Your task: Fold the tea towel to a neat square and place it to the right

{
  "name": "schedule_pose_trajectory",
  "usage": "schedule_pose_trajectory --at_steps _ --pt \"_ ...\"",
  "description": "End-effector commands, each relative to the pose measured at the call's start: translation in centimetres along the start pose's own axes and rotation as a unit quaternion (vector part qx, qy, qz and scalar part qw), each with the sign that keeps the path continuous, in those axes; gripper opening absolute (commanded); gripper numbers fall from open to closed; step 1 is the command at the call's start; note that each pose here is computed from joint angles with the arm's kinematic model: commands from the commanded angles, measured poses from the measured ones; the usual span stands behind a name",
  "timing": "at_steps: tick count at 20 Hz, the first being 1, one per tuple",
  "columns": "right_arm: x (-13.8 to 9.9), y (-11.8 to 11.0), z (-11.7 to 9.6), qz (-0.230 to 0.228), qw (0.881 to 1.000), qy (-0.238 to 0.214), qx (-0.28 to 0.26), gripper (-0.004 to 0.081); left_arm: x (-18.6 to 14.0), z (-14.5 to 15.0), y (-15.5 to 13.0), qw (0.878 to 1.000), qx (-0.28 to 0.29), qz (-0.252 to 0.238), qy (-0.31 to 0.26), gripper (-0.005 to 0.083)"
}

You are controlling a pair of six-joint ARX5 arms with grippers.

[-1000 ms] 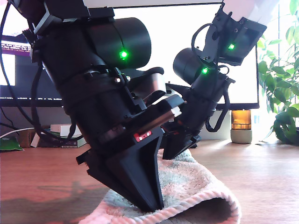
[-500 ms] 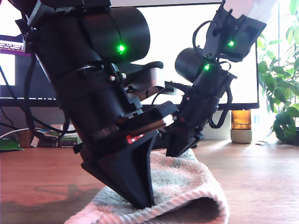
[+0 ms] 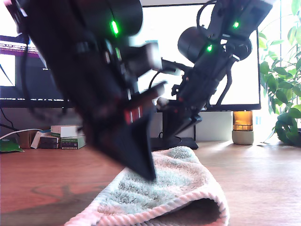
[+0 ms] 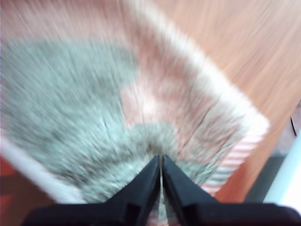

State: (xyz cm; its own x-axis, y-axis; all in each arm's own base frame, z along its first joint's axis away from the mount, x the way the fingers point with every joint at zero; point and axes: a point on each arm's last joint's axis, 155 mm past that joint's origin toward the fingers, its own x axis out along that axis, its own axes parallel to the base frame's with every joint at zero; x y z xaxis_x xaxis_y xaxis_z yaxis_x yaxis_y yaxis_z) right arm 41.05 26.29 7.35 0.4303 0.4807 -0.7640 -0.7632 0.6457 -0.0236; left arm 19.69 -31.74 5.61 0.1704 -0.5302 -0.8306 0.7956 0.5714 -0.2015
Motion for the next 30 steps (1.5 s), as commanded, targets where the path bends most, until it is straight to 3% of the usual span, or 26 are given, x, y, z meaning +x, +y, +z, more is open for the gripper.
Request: schedule_pose_trajectory --at_steps 1,4,6,11,17,23,30 --pt "-2.1 -0.8 1.8 -0.013 1.0 -0.024 0.005 -0.0013 -0.8 0.1 0.1 1.0 0.008 0.005 -0.012 -0.0019" --pt "-3.9 -1.2 3.1 -0.021 0.999 -0.046 0.006 -0.0013 -2.7 0.9 0.5 0.999 0.027 0.019 -0.034 -0.0019" --pt "-4.9 -0.8 4.2 -0.007 0.996 -0.057 0.062 -0.0013 -3.6 1.0 1.2 0.996 0.064 0.039 -0.039 -0.0019" --pt "-7.0 -0.8 2.5 -0.014 0.997 -0.022 0.075 -0.0013 -6.1 3.2 2.8 0.99 0.075 0.065 -0.098 -0.0019" --pt "-11.3 -0.3 2.9 -0.036 0.995 -0.071 0.063 -0.0013 -7.9 1.7 3.5 0.98 0.082 0.063 -0.171 -0.0019" --pt "-14.9 3.2 -0.1 -0.022 0.992 -0.116 0.048 -0.0013 -10.9 0.2 0.9 0.961 0.103 0.015 -0.256 -0.0019" --pt "-17.0 8.9 -7.0 0.012 0.988 -0.156 0.014 -0.0013 -13.1 -0.9 -1.4 0.947 0.106 -0.033 -0.3 -0.0019"
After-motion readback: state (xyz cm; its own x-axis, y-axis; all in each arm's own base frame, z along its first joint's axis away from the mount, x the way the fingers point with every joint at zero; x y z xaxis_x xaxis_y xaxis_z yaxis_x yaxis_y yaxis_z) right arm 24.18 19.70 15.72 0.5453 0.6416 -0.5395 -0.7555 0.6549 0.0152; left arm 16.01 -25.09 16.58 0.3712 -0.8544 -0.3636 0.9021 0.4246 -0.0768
